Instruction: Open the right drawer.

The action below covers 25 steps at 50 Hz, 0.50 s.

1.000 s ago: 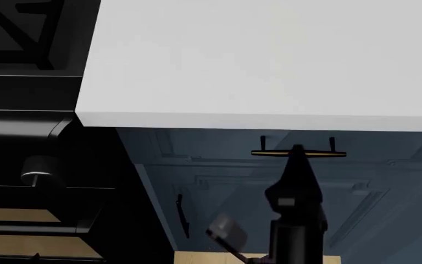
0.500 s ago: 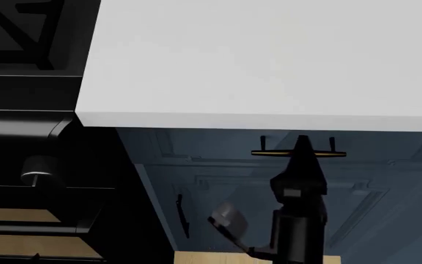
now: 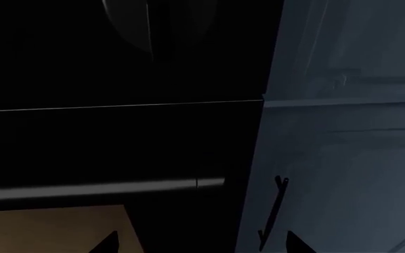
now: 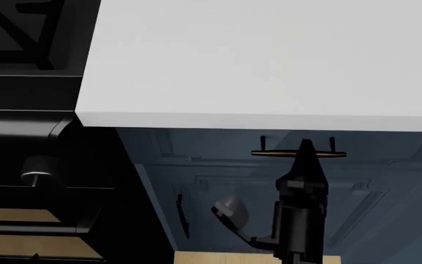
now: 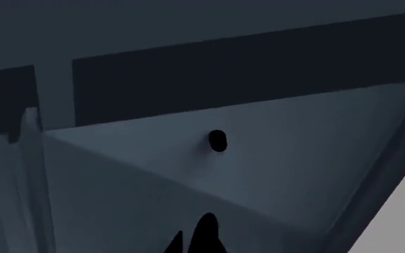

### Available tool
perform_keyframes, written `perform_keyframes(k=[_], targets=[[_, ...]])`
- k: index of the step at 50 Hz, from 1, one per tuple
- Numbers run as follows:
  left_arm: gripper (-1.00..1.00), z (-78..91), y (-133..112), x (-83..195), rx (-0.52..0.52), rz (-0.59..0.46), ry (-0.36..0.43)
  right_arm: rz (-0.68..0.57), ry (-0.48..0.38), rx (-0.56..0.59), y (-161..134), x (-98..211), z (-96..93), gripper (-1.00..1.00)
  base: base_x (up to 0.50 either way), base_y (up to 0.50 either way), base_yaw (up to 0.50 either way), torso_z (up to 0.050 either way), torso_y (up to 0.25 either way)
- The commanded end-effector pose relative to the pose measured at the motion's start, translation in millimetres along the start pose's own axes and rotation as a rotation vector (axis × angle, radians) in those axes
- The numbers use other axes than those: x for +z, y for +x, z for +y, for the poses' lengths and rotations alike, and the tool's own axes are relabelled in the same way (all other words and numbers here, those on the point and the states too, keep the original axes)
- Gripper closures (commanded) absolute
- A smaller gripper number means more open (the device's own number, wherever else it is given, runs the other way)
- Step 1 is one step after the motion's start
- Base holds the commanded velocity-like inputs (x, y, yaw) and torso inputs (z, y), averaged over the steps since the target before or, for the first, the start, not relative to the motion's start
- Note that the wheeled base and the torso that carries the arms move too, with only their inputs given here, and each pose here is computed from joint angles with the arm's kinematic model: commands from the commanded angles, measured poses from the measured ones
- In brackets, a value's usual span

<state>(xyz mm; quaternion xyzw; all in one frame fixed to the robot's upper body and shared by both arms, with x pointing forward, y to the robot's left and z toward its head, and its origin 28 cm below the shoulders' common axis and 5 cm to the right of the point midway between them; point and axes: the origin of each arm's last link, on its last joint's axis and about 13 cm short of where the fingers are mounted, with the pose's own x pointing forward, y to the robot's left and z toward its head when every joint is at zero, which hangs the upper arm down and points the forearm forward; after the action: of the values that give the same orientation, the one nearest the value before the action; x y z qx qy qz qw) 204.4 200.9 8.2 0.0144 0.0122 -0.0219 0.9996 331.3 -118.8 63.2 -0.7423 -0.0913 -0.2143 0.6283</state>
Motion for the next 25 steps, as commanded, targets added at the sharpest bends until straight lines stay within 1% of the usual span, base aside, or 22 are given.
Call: perform_keyframes(k=[1,11,17,25], targets=[[-1.0,0.0,-0.4,0.7,0.001,-0.002,0.0,-0.009,0.016,-0.039,6.3,3.2,0.9,1.0,0.0,0.0,0.0,0.0,0.0],[-1.0,-0.3,-0.3,0.7,0.002,-0.001,0.002,-0.008,0.036,-0.065,11.5,3.3,0.5,1.0,0.0,0.0,0.0,0.0,0.0],[-1.0,-0.2,-0.1,0.2,0.001,0.0,0.002,-0.012,0.033,-0.074,10.5,2.3,-2.4,1.0,0.0,0.0,0.0,0.0,0.0],[-1.0,-0.2,1.2,-0.8,0.001,0.001,0.001,-0.049,0.003,-0.082,1.7,-1.3,-7.1,1.0,0.0,0.0,0.0,0.0,0.002]])
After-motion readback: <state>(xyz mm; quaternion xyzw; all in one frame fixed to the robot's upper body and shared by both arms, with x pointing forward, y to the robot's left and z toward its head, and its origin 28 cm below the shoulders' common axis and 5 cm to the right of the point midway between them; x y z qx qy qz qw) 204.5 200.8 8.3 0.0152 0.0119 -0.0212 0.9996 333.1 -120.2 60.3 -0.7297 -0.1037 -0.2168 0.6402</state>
